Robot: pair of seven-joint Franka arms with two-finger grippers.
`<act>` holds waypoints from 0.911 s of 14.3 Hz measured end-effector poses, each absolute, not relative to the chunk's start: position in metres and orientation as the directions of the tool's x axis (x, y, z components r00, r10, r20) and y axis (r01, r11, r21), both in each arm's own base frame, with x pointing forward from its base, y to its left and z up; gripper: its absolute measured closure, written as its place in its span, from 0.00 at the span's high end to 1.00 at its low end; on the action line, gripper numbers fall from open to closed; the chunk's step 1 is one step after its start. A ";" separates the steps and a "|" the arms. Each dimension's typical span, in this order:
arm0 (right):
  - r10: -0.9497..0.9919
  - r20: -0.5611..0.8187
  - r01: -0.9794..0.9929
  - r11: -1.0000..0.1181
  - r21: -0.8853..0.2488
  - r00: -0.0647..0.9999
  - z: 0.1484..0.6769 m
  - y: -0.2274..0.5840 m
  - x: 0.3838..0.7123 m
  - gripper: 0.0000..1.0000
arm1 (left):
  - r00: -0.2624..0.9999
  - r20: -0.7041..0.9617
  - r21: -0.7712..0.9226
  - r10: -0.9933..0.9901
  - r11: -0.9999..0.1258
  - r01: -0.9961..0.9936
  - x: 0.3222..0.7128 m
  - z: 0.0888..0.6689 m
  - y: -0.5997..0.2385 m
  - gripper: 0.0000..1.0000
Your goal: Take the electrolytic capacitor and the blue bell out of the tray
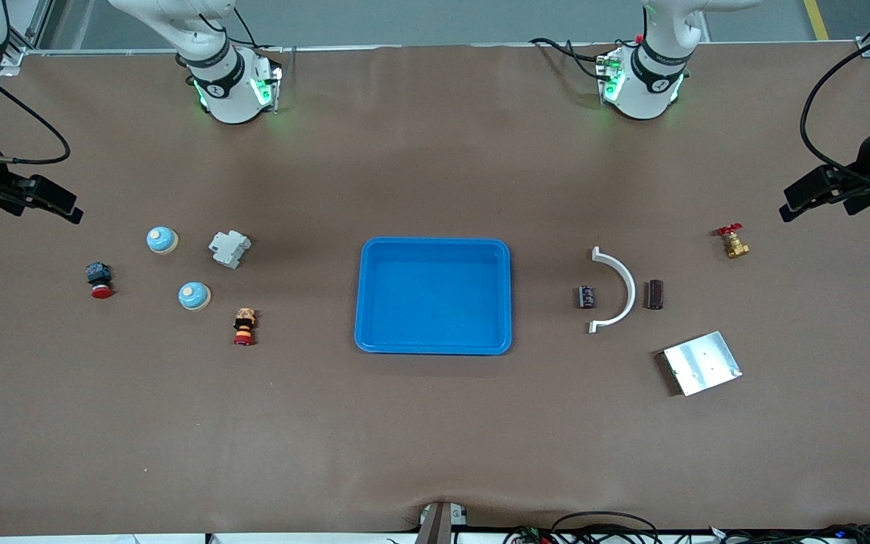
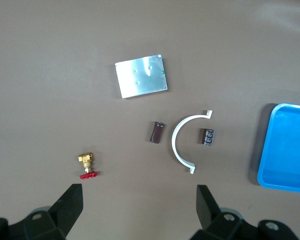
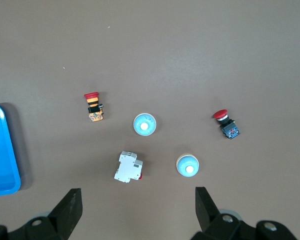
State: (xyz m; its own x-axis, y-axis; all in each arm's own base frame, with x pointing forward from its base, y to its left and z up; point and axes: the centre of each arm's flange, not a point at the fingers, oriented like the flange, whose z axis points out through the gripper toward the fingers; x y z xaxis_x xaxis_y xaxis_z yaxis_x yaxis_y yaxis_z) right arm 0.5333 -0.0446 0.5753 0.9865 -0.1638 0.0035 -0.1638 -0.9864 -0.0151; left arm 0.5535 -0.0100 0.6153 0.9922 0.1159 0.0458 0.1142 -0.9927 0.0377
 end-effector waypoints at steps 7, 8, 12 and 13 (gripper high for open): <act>-0.158 0.020 -0.158 -0.987 -0.016 0.987 0.582 -0.041 0.532 1.00 | 0.992 0.046 0.038 0.117 -0.993 0.115 0.553 0.615 -0.009 1.00; -0.158 0.020 -0.158 -0.987 -0.016 0.987 0.582 -0.041 0.532 1.00 | 0.992 0.046 0.038 0.117 -0.993 0.115 0.554 0.615 -0.009 1.00; -0.158 0.020 -0.157 -0.987 -0.016 0.987 0.582 -0.041 0.532 1.00 | 0.992 0.046 0.038 0.117 -0.993 0.115 0.554 0.615 -0.009 1.00; -0.158 0.020 -0.157 -0.987 -0.016 0.987 0.582 -0.041 0.532 1.00 | 0.992 0.046 0.038 0.117 -0.993 0.115 0.554 0.615 -0.009 1.00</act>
State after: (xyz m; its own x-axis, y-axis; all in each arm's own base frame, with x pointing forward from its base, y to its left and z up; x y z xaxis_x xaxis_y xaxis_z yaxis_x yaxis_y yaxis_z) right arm 0.5324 -0.0408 0.5823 0.9873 -0.1576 0.0197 -0.1573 -0.9874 -0.0165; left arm 0.5535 -0.0094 0.6153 0.9921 0.1170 0.0458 0.1153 -0.9926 0.0378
